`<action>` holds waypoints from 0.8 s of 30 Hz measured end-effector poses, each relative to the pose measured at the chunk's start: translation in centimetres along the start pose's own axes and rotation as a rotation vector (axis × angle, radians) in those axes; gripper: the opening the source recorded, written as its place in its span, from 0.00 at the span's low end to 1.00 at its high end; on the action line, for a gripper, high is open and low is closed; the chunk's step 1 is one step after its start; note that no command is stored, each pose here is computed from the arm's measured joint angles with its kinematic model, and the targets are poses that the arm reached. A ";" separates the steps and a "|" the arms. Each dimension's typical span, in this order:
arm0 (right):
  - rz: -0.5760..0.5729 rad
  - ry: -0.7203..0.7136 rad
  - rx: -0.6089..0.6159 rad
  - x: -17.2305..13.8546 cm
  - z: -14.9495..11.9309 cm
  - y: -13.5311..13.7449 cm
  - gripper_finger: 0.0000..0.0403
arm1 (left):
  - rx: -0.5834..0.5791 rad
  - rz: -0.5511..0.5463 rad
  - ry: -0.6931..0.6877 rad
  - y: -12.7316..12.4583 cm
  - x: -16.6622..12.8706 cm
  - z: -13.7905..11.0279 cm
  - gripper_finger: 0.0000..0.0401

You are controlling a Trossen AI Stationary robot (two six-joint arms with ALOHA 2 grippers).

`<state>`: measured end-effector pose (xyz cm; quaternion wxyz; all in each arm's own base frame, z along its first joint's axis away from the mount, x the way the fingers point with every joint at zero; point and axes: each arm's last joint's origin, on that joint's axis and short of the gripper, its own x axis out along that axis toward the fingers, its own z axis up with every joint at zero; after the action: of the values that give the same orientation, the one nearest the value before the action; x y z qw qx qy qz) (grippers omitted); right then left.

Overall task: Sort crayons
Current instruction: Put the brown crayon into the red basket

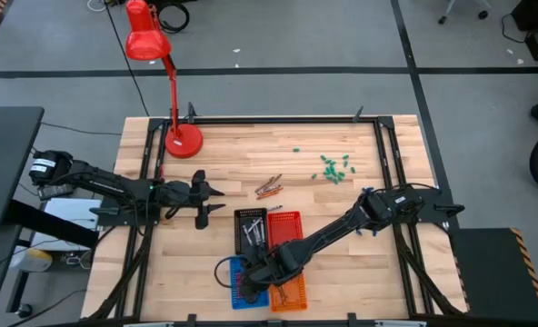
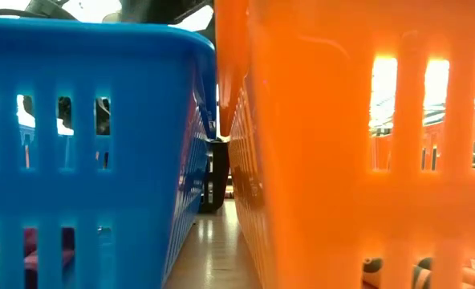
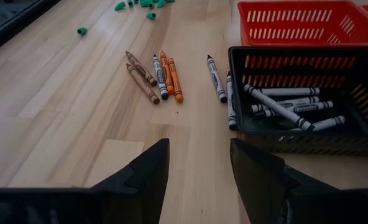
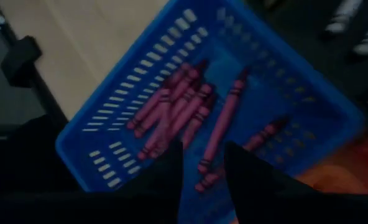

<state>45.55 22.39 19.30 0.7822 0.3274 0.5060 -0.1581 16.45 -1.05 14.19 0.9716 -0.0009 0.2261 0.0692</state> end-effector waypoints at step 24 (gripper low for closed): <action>-0.632 -0.178 -0.236 -7.9 6.2 -7.7 0.17 | -0.082 0.050 0.077 1.2 0.9 3.9 0.44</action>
<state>41.95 11.91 25.37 0.7680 0.0471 0.5270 -0.3608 18.83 0.42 17.28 0.9593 -0.0376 0.2602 0.1027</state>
